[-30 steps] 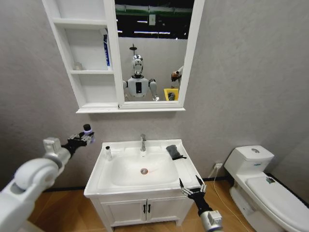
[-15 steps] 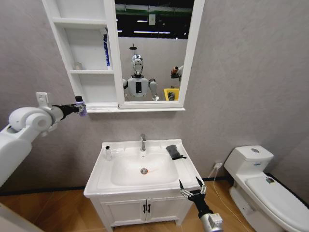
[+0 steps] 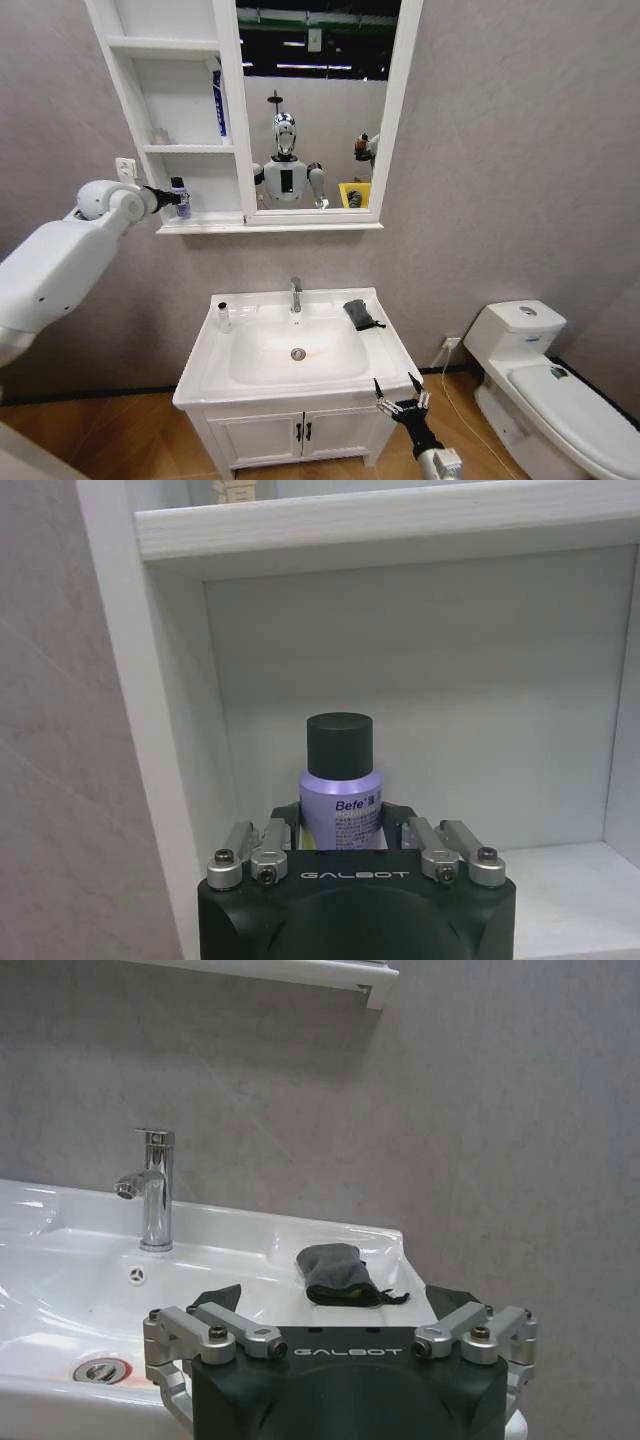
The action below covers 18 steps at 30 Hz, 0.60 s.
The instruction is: Move facial cleanser and shampoo from washbasin to cabinet, then wipe washbasin with towel.
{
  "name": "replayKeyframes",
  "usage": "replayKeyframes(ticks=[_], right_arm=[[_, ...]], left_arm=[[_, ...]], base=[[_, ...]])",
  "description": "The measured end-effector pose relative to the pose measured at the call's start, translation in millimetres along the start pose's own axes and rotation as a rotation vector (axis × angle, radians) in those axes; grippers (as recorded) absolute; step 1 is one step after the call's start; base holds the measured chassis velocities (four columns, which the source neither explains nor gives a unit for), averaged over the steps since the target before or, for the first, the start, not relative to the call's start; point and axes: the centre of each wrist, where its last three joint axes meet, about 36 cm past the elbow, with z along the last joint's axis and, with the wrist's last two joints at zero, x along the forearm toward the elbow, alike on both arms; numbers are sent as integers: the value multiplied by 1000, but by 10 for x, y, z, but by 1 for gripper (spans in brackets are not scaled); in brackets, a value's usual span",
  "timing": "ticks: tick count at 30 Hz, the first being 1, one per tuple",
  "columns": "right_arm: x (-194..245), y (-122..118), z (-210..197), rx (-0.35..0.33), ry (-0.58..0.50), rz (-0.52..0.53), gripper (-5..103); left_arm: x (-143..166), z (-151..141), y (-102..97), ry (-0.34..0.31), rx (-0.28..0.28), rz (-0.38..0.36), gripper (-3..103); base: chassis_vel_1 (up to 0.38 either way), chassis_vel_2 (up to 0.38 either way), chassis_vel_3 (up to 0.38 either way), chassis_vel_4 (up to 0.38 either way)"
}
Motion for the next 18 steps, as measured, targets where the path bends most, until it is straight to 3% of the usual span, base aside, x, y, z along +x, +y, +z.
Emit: replayKeyframes(ticks=[9,11,14,15,17,18], right_arm=[[-40,-34,1,1,-6,6,100],[-50,-36,-2,1,-8,6,100],[-53,-28,-3,-1,-7,6,100],[-53,-28,-3,-1,-7,6,100],[-52,-15,-1,-1,-5,5,100],[-52,-15,-1,-1,-5,5,100]], left_arm=[[-142,9,-41,5,10,-8,40],[-145,25,-35,6,12,-10,45],[-97,41,-5,-3,24,-14,62],[-97,41,-5,-3,24,-14,62],[85,68,92,-18,42,-22,73],[85,68,92,-18,42,-22,73]], base=[[0,0,0,0],[0,0,0,0],[0,0,0,0],[0,0,0,0],[0,0,0,0],[0,0,0,0]])
